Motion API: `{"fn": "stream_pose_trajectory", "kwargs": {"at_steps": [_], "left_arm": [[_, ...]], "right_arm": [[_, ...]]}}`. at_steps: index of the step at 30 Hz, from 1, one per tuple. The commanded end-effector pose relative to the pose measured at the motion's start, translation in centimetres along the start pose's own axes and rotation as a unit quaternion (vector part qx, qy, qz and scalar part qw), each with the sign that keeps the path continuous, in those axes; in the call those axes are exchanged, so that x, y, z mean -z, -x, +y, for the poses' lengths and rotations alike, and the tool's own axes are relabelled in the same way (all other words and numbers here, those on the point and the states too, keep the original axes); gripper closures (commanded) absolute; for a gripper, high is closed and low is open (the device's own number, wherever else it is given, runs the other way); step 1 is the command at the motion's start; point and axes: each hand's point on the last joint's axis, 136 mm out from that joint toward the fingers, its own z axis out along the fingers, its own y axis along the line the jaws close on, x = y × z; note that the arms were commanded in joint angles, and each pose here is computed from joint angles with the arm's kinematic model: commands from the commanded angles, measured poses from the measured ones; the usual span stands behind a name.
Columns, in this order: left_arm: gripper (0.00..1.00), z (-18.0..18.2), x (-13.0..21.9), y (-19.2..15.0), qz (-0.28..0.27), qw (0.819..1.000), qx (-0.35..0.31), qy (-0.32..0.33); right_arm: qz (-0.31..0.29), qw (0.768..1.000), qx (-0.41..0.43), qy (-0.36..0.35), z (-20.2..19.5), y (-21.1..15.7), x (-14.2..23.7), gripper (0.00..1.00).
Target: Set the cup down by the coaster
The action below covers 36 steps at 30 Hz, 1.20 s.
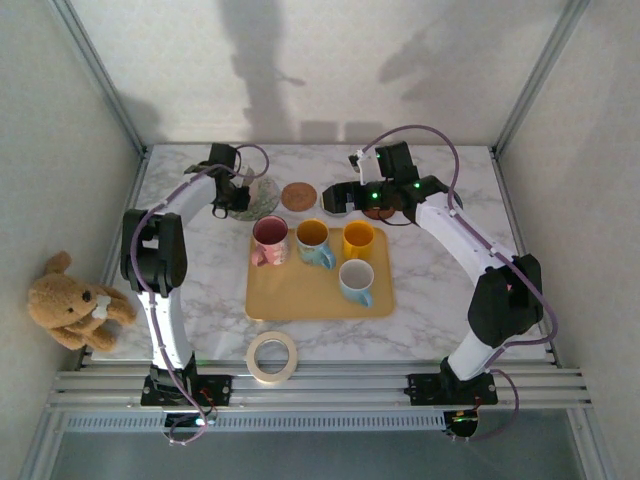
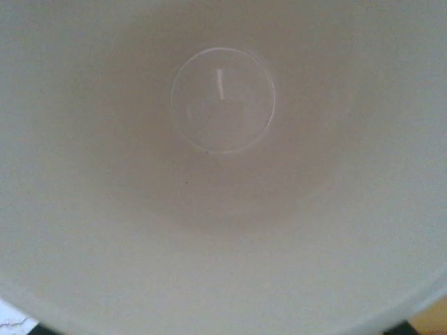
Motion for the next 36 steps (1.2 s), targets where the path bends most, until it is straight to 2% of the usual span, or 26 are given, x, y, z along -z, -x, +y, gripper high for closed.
{"fn": "stream_pose_trajectory", "kwargs": {"at_steps": [1,4,11,16,23,28,36], "left_arm": [[0.77,0.8,1.0,2.6,-0.039,0.999,-0.003,0.011],[0.74,0.7,1.2,2.5,-0.037,0.999,-0.003,0.008],[0.72,0.8,1.4,2.4,-0.036,0.999,-0.001,0.011],[0.54,0.9,2.1,2.3,-0.040,0.999,0.000,0.015],[0.35,1.1,3.5,2.1,-0.045,0.999,0.007,0.023],[0.23,1.6,6.3,3.1,-0.069,0.997,0.012,0.035],[0.04,0.8,14.7,6.3,-0.159,0.987,0.027,0.021]], "right_arm": [[0.000,1.000,0.010,0.003,0.5,0.4,-0.1,0.01],[-0.001,1.000,0.010,0.002,0.5,0.4,0.0,0.01],[-0.001,1.000,0.012,0.000,0.5,0.2,0.2,0.01],[-0.001,1.000,0.013,-0.001,0.5,0.1,0.3,0.01],[-0.008,1.000,0.013,-0.001,0.7,0.5,0.7,0.01],[-0.019,1.000,0.019,-0.005,1.0,0.7,1.5,0.01],[-0.041,0.998,0.034,-0.012,1.7,1.3,3.5,0.01]]}}
